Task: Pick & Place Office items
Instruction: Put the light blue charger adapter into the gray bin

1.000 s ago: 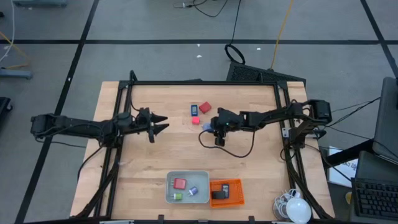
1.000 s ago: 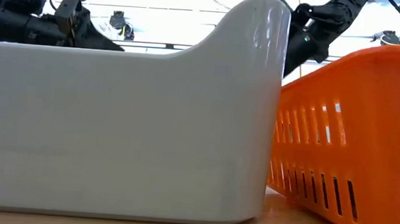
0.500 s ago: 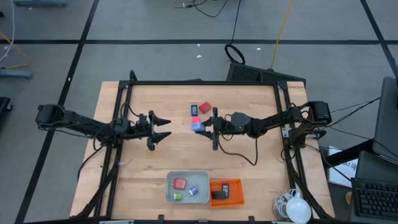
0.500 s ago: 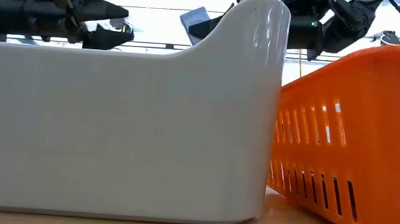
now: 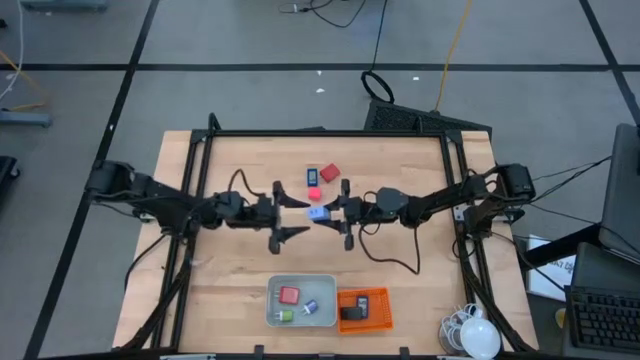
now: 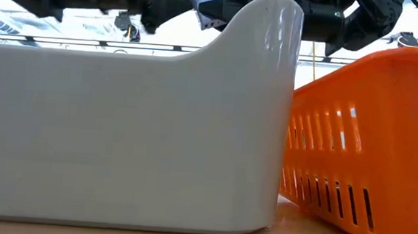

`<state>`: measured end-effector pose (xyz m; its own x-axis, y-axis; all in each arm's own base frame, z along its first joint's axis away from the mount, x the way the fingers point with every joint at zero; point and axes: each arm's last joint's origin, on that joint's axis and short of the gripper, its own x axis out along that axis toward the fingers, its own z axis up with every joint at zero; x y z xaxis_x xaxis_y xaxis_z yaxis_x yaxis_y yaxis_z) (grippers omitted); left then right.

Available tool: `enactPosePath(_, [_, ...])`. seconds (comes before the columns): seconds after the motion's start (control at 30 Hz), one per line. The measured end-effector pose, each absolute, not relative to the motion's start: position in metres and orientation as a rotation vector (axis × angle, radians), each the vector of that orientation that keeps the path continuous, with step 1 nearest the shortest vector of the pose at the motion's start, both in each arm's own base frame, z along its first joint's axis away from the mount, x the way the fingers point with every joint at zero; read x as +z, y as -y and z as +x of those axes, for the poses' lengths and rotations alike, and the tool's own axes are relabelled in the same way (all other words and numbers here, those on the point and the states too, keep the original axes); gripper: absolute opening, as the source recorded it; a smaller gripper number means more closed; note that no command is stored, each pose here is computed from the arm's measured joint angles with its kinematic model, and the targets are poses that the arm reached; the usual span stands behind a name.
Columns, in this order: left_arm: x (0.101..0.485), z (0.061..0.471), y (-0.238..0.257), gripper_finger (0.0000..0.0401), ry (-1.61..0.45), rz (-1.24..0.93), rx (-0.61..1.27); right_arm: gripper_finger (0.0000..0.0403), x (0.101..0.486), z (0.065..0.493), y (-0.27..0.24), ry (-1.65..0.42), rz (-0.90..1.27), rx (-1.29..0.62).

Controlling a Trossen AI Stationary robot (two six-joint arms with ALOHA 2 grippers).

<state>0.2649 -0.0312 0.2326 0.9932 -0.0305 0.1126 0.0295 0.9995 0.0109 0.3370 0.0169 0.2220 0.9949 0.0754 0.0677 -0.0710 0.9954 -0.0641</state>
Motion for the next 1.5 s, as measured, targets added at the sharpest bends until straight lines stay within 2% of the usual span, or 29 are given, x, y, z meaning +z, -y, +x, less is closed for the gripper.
enactPosePath(0.33, [0.237, 0.3, 0.033, 0.0287, 0.066, 0.037, -0.013, 0.0113, 0.223, 0.337, -0.019, 0.08, -0.045, 0.081])
enactPosePath(0.73, [0.241, 0.301, 0.031, 0.0284, 0.087, 0.038, -0.004, 0.0115, 0.225, 0.336, -0.026, 0.103, -0.074, 0.099])
enactPosePath(0.87, [0.242, 0.3, 0.031, 0.0246, 0.09, 0.039, -0.008, 0.0115, 0.225, 0.336, -0.026, 0.1, -0.074, 0.098])
enactPosePath(1.13, [0.241, 0.3, 0.031, 0.0119, 0.089, 0.003, -0.021, 0.0119, 0.225, 0.336, -0.025, 0.098, -0.066, 0.09])
enactPosePath(1.33, [0.241, 0.3, 0.031, 0.0119, 0.089, -0.012, -0.014, 0.0119, 0.224, 0.336, -0.025, 0.087, -0.043, 0.092])
enactPosePath(1.5, [0.243, 0.299, 0.03, 0.0119, 0.085, -0.021, -0.003, 0.0152, 0.215, 0.337, -0.024, -0.016, 0.016, 0.059])
